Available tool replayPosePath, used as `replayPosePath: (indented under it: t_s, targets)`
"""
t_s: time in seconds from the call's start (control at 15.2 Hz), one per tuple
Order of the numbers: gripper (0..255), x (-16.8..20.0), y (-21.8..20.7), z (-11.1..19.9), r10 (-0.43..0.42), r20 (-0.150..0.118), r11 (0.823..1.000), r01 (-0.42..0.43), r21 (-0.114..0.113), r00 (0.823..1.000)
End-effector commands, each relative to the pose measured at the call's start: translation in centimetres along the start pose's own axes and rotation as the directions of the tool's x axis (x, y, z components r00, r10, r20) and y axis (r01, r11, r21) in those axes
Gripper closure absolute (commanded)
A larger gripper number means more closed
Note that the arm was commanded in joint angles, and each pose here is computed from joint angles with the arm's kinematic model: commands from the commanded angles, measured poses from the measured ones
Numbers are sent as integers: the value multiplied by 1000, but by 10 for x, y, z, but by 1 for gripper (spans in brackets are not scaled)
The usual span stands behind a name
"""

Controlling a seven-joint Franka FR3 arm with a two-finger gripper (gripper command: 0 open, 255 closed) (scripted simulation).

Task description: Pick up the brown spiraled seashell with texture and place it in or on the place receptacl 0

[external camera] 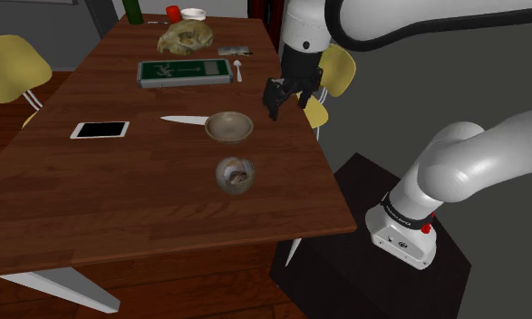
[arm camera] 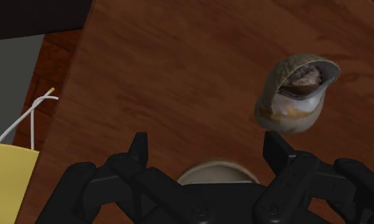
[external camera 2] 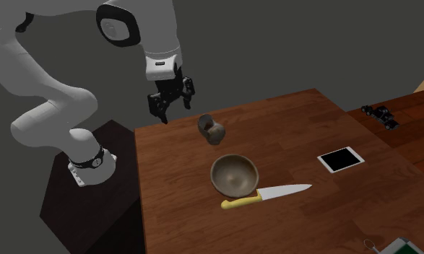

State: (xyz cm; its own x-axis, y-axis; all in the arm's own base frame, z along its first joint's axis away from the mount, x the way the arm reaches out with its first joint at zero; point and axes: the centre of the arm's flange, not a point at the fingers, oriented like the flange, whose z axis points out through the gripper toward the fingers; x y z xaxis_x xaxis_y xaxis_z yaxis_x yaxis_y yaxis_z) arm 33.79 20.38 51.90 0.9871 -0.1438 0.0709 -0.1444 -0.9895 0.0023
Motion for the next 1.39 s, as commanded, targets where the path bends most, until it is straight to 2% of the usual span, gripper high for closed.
replayPosePath:
  t_s: [0.0,0.53,1.06,1.32]
  targets:
    - [0,2,-25,16,30,12,1000,-30,-9,999]
    - [0,7,-117,77,138,53,989,-136,-53,989]
    - [0,5,-119,119,142,54,989,-139,-54,988]
    - [0,5,-119,119,142,54,989,-139,-54,988]
